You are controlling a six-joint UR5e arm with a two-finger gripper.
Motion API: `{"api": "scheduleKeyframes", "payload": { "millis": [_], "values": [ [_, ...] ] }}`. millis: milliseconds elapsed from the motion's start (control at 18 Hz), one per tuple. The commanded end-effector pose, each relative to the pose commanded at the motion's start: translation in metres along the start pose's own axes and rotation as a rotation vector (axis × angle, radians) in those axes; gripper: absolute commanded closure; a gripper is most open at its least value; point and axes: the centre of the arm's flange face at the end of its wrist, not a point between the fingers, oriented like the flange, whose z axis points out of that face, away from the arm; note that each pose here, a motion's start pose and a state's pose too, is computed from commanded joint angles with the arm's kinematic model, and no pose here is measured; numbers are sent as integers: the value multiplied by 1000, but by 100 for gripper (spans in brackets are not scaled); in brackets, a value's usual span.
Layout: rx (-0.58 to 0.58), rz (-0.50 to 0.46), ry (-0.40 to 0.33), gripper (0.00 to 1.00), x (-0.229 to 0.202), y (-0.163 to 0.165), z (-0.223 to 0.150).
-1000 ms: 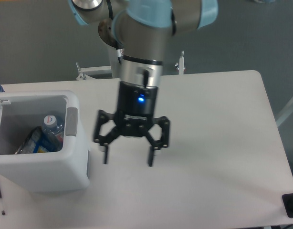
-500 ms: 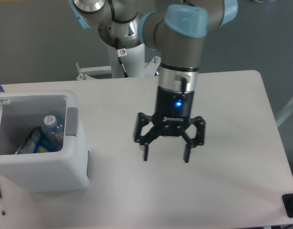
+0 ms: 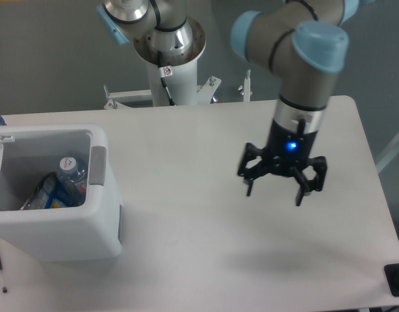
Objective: Place the trash in the trash can
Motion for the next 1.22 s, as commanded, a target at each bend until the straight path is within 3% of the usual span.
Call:
{"api": "scheduleKeyframes", "payload": {
  "millis": [111,222,389,611,833,1222],
  "values": [
    [-26,63,13,0,-2,5,2],
    [-126,169,36,0,-15,26,1],
    [-187,294,72,0,-21,27,-4],
    [-235,311,55,0,-19,26,-3],
    [-317,387,41,0,-10,21,2],
    [-330,414,49,0,-1,11,17]
  ]
}}
